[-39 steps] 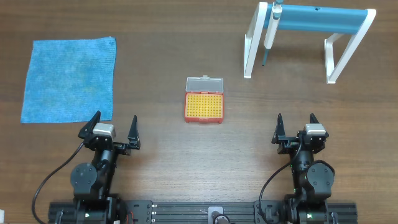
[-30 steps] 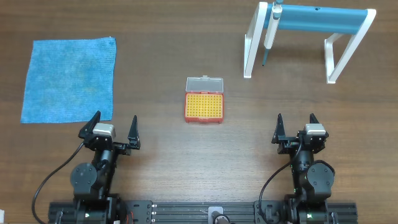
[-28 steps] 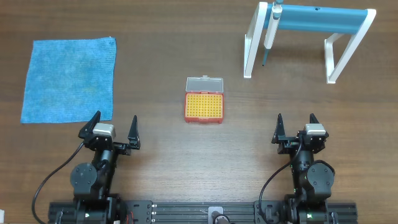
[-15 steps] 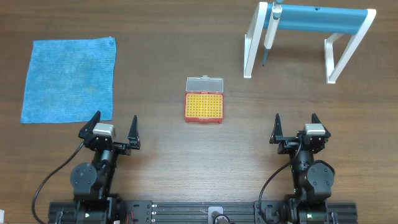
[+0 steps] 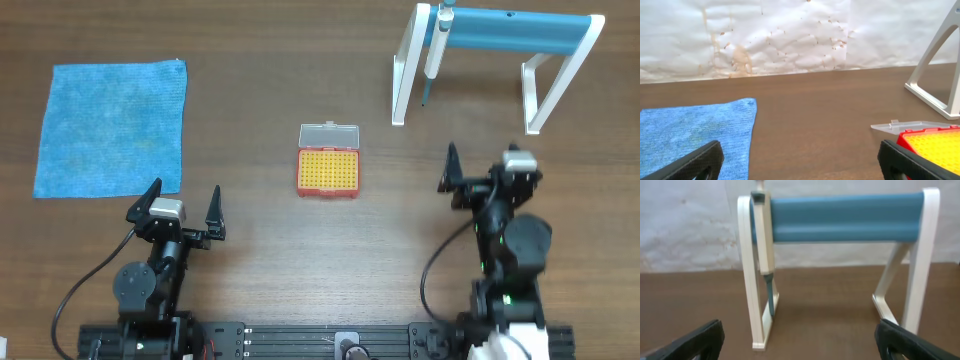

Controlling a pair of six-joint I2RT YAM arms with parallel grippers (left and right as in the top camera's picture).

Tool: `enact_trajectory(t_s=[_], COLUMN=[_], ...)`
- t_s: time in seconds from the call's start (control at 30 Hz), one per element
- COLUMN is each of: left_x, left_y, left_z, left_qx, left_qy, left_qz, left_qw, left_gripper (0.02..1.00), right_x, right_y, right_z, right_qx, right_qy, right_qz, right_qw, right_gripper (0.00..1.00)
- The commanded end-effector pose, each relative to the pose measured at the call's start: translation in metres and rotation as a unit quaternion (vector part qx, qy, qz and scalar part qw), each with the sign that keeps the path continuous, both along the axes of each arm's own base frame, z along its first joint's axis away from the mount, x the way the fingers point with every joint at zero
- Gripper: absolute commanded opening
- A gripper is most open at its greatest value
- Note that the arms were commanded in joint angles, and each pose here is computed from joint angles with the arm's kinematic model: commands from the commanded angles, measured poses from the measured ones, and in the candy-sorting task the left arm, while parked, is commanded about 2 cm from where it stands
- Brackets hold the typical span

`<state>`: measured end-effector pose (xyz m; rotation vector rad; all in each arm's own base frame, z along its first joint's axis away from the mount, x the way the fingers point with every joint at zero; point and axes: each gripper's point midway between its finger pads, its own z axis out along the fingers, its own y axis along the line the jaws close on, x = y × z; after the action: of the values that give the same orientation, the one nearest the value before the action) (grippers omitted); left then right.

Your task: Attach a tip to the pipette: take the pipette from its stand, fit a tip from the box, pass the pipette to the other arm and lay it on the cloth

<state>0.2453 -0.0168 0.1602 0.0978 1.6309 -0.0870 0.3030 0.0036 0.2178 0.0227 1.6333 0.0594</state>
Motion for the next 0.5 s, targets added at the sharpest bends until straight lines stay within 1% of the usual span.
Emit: enact_trajectory(t_s=[0.03, 0.1, 0.17, 0.43, 0.5], left_x=[0.000, 0.000, 0.000, 0.000, 0.000], left_y=[-0.001, -0.001, -0.001, -0.001, -0.001], left_z=[-0.001, -0.001, -0.001, -0.001, -0.001], left_qx=[-0.003, -0.003, -0.003, -0.003, -0.003], left_qy=[0.001, 0.001, 0.001, 0.001, 0.001], left_qz=[-0.003, -0.003, -0.003, -0.003, -0.003], left_qw=[1.000, 1.000, 1.000, 1.000, 1.000], left_gripper=[0.996, 0.996, 0.998, 0.996, 0.996], right_x=[0.040, 0.059, 0.072, 0.115, 0.125], right_y=[0.018, 0.030, 0.035, 0.037, 0.035], right_z=[0.002, -0.005, -0.012, -0.020, -0.022], right_qx=[0.015, 0.016, 0.015, 0.015, 0.015], right_qy=[-0.013, -0.015, -0.010, -0.010, -0.009], right_qz=[0.028, 0.043, 0.048, 0.046, 0.037], right_qw=[0.999, 0.999, 0.999, 0.999, 0.999], right_gripper=[0.974, 0.974, 0.972, 0.974, 0.974])
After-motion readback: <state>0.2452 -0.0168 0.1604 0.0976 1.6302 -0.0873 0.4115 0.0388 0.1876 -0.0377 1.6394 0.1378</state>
